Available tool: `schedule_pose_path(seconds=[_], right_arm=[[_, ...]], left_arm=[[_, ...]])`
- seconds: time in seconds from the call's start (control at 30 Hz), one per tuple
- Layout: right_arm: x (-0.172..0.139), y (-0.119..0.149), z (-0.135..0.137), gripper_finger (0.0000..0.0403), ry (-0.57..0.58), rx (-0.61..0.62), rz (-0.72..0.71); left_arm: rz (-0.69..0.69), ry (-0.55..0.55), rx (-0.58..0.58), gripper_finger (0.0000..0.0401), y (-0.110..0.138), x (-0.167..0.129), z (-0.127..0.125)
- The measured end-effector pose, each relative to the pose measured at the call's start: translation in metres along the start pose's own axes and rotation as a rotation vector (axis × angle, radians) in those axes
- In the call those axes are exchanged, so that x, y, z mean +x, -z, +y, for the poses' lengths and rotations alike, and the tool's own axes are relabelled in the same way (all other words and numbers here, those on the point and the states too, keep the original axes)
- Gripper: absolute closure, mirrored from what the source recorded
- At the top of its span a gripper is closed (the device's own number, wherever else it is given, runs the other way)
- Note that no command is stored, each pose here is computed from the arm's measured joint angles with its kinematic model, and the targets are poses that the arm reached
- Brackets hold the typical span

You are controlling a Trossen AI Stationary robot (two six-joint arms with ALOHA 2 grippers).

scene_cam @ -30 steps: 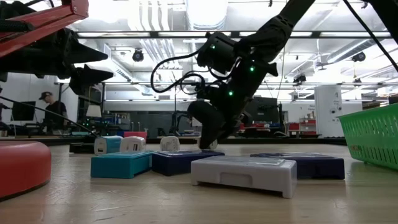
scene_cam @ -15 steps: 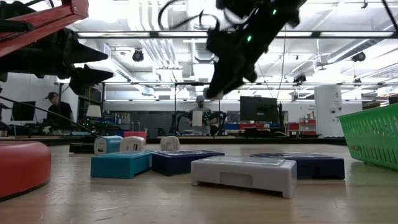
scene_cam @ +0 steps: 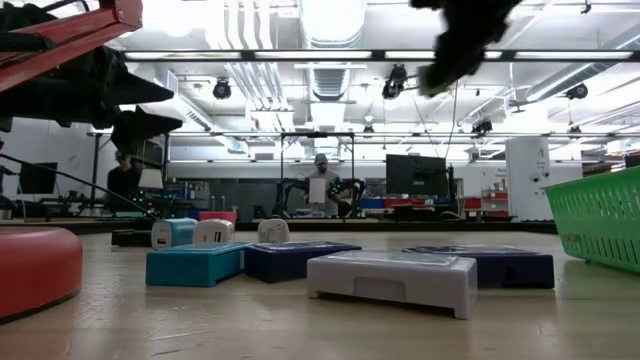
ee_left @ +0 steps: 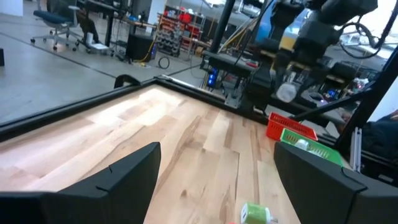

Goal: Pick & Place Office items
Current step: Put the green charger adapter into the green basket

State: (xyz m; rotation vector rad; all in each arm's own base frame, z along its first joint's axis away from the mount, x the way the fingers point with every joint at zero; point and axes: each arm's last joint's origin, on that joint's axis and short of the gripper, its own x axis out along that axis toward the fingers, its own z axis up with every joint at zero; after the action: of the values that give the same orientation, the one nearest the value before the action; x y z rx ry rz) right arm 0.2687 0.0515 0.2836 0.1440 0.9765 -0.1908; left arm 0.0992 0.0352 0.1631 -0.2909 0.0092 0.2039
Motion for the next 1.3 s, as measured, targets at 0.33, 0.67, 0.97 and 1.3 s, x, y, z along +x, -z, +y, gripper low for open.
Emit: schedule_pose_path(seconds=[0.33,0.67,0.97,1.3], right_arm=[[-0.035,0.041,0.038,0.0257,-0.216,-0.064,0.127],[-0.009,0.091,0.063,0.0257,-0.207,-0.215,0.26],[0.025,0.116,0.062,0.0257,-0.103,-0.224,0.334],[0.041,0.127,0.059,0.0257,-0.053,-0.26,0.323]], left_arm=[[0.003,-0.001,0.0,0.0081,0.0,0.0,0.0],[0.003,-0.001,0.0,0.0081,0.0,0.0,0.0],[0.003,-0.001,0.0,0.0081,0.0,0.0,0.0],[0.003,-0.001,0.0,0.0081,0.0,0.0,0.0]])
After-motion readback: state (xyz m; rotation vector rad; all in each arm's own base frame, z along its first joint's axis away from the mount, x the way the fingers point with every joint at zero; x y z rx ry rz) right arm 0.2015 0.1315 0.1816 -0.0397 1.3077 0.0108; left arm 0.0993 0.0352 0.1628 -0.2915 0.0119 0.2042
